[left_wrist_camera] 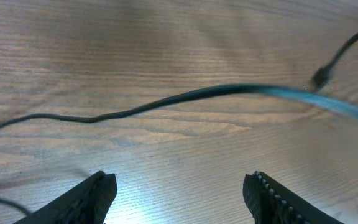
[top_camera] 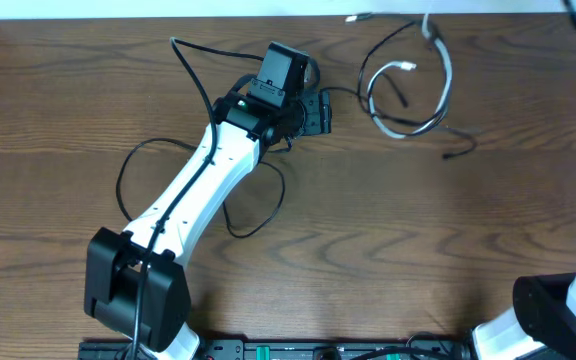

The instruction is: Untangle cables

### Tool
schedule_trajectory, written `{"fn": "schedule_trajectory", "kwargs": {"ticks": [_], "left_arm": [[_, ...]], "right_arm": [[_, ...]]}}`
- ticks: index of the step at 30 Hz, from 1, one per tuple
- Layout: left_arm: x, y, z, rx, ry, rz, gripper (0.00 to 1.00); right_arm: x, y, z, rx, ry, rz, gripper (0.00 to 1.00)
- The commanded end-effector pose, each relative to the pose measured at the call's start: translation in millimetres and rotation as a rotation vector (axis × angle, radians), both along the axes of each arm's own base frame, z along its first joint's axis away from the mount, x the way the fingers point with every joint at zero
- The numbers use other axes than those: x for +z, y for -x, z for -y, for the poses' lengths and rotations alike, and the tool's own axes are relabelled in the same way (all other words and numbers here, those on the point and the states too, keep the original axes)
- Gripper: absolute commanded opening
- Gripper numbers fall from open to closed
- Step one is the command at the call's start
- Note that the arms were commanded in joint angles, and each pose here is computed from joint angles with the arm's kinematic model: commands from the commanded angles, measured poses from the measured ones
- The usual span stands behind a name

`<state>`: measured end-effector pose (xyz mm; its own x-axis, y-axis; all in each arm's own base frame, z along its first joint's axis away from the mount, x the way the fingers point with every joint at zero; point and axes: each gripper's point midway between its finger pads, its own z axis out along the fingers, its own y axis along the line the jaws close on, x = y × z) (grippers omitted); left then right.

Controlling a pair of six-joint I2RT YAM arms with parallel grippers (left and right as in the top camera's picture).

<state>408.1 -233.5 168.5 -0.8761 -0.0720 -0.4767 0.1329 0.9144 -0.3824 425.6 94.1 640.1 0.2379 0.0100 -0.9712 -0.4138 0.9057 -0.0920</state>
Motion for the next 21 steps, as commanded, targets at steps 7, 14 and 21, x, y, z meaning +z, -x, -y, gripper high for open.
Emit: {"fn": "schedule_trajectory", "kwargs": {"ticks": [7,14,21], "left_arm": [[-12.2,-5.3,-8.2,0.021,-0.052,-0.007,0.72],[-12.2,-7.9,-11.8,-0.017,-0.101,0.028,0.72],[-12.0,-6.6,-9.4,-0.074,-0.116,0.044,0.72]], "right_arm": [[14.1,-2.1,55.9,-0.195,-0.053,0.031,0.01],[-19.5,-13.7,53.2,-0.184,-0.035,-0.101,0.01],[-25.5,-12.4,39.2,-0.101,-0.018,-0.12,0.01]]}}
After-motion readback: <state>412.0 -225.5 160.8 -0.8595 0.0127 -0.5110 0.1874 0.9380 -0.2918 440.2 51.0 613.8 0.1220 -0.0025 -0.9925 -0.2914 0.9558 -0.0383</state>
